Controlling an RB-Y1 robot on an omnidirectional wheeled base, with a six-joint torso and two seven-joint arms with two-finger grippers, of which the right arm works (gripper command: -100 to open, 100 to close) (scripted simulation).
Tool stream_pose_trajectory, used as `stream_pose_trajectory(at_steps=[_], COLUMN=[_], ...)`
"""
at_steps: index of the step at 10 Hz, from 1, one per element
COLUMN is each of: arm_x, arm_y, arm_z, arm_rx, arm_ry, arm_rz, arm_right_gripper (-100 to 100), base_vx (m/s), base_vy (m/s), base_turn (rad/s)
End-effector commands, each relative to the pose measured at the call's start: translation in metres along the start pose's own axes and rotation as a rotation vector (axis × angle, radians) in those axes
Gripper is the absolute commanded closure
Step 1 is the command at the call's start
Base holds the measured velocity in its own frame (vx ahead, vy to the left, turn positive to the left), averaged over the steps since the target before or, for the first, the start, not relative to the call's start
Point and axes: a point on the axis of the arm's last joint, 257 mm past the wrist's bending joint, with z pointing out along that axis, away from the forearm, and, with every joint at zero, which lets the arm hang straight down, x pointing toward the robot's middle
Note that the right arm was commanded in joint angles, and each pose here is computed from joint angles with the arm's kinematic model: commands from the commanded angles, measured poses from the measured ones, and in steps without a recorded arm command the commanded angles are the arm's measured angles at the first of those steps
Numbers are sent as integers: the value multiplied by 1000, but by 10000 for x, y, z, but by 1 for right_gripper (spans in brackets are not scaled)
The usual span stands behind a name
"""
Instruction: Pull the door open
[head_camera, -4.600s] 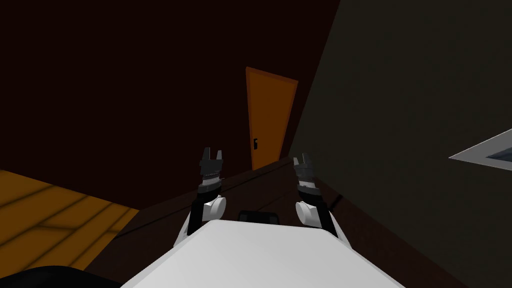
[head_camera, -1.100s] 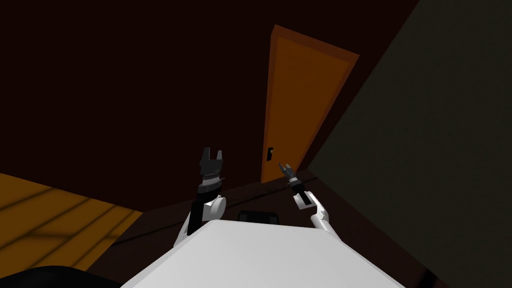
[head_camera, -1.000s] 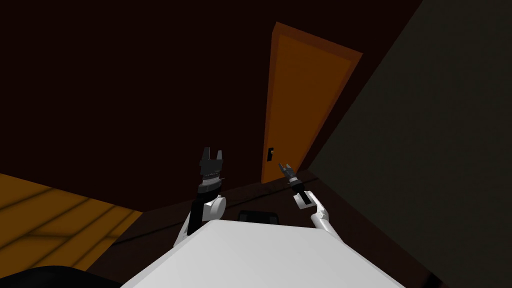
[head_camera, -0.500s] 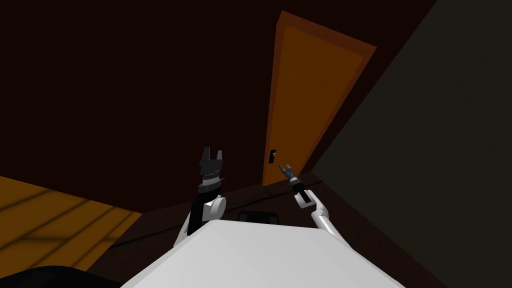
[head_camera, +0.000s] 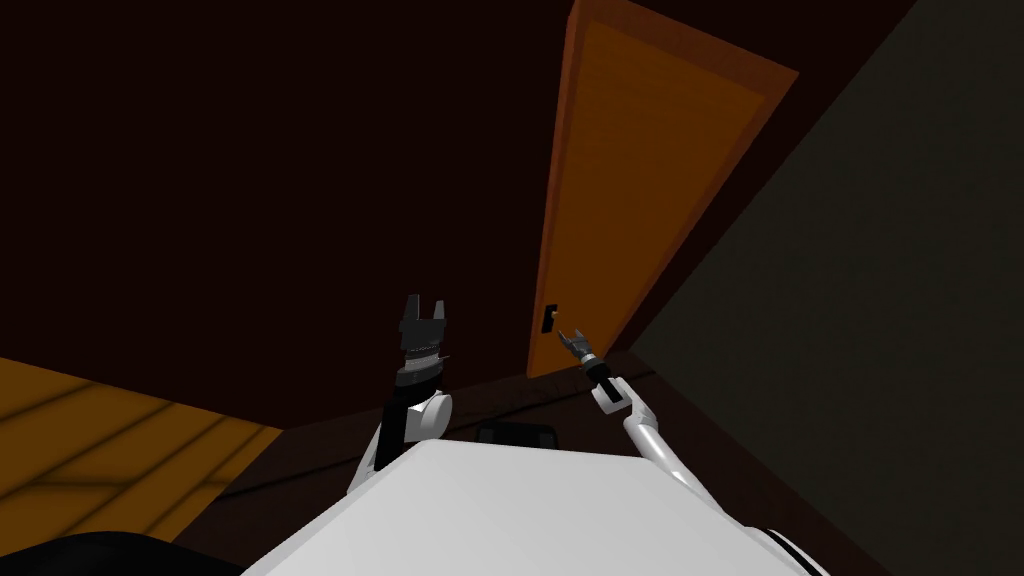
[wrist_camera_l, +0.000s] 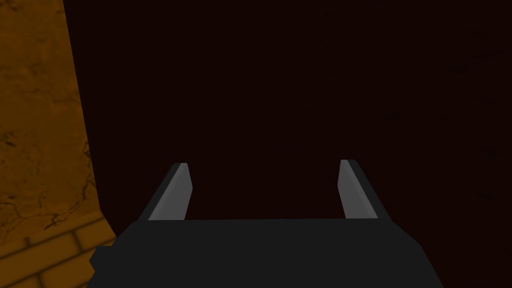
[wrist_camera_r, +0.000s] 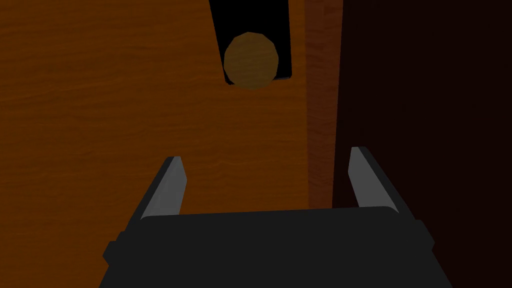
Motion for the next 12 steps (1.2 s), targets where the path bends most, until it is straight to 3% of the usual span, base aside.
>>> stream_pose_trajectory(at_steps=[1, 8, 9, 10, 12], arm_x=[63, 55, 51, 51, 51], arm_y=[-48, -278, -239, -239, -239], arm_z=[8, -27, -27, -27, -27], arm_rx=[0, 40, 36, 36, 36], arm_ry=[21, 18, 18, 18, 18], arm_rz=[-48, -33, -33, -33, -33], arm_right_gripper=[-100, -100, -100, 100, 100], base_vx=[121, 163, 80, -8, -24], base_vy=[6, 38, 11, -1, -10], base_turn=[48, 57, 13, -13, 3])
